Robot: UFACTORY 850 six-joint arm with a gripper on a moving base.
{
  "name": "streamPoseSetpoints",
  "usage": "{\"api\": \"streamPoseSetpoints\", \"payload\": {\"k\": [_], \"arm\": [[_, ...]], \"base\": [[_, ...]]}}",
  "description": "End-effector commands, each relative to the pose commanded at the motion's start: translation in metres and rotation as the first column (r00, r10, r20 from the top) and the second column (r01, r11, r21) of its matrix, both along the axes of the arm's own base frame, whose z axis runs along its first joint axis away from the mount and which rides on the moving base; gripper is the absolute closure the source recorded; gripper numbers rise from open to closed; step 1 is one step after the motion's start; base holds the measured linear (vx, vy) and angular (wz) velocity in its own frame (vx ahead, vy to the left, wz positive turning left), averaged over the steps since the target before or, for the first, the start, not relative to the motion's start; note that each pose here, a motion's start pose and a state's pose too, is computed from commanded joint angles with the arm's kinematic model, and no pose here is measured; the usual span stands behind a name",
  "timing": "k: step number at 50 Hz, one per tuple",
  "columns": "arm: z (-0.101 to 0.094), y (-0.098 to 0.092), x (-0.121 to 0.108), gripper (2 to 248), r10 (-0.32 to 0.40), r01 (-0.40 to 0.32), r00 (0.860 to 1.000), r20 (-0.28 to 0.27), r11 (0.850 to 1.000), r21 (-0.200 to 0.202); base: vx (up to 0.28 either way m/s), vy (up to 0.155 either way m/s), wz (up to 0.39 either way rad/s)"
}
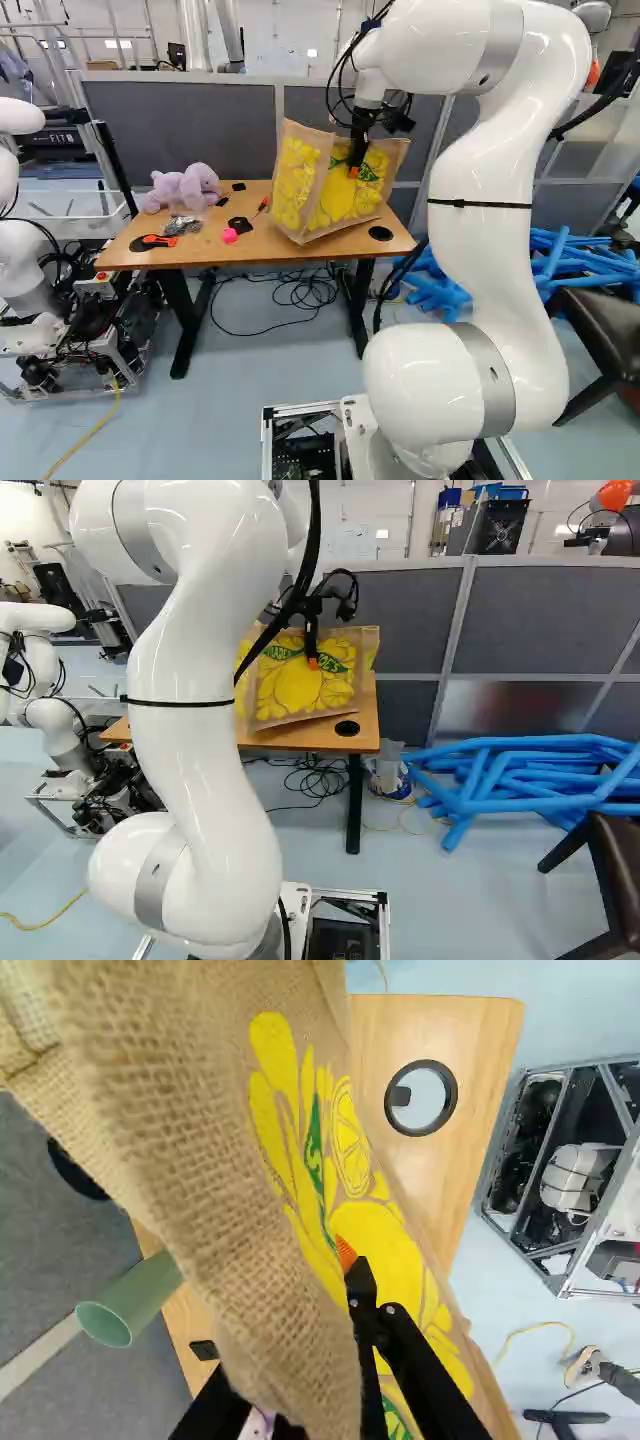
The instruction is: Pick up the bag on the ground and place it on the table
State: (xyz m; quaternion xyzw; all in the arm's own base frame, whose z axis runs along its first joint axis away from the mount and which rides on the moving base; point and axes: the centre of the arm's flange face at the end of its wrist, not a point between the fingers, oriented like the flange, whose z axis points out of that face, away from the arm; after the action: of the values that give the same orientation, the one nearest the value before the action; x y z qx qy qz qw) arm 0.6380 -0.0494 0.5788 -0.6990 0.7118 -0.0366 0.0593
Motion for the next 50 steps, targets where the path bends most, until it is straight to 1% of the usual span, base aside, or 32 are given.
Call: {"api": "streamPoseSetpoints", "payload": {"k": [6, 10, 16, 24, 39, 40, 44, 45, 49, 50], "arm": [[-0.009, -0.002, 0.005, 218, -0.053, 0.053, 0.999, 0.007, 0.999, -0.014], [-0.015, -0.004, 0.008, 218, -0.07, 0.07, 0.997, 0.013, 0.997, -0.026], [-0.024, -0.006, 0.013, 218, -0.074, 0.074, 0.997, 0.018, 0.996, -0.041], [-0.034, -0.006, 0.017, 218, -0.074, 0.075, 0.997, 0.009, 0.996, -0.046], [-0.037, -0.007, 0.018, 218, -0.074, 0.074, 0.997, 0.005, 0.996, -0.047], [-0.037, -0.007, 0.018, 213, -0.074, 0.074, 0.997, 0.005, 0.996, -0.047], [-0.037, -0.007, 0.018, 213, -0.074, 0.074, 0.997, 0.005, 0.996, -0.047], [-0.037, -0.007, 0.018, 185, -0.074, 0.074, 0.997, 0.005, 0.996, -0.047], [-0.037, -0.007, 0.018, 185, -0.074, 0.074, 0.997, 0.005, 0.996, -0.047], [-0.037, -0.007, 0.018, 151, -0.074, 0.074, 0.997, 0.005, 0.996, -0.047]], "base": [[0.0, 0.0, 0.0], [0.0, 0.0, 0.0], [0.0, 0.0, 0.0], [0.0, 0.0, 0.0], [0.0, 0.0, 0.0], [0.0, 0.0, 0.0], [0.0, 0.0, 0.0], [0.0, 0.0, 0.0], [0.0, 0.0, 0.0], [0.0, 0.0, 0.0]]}}
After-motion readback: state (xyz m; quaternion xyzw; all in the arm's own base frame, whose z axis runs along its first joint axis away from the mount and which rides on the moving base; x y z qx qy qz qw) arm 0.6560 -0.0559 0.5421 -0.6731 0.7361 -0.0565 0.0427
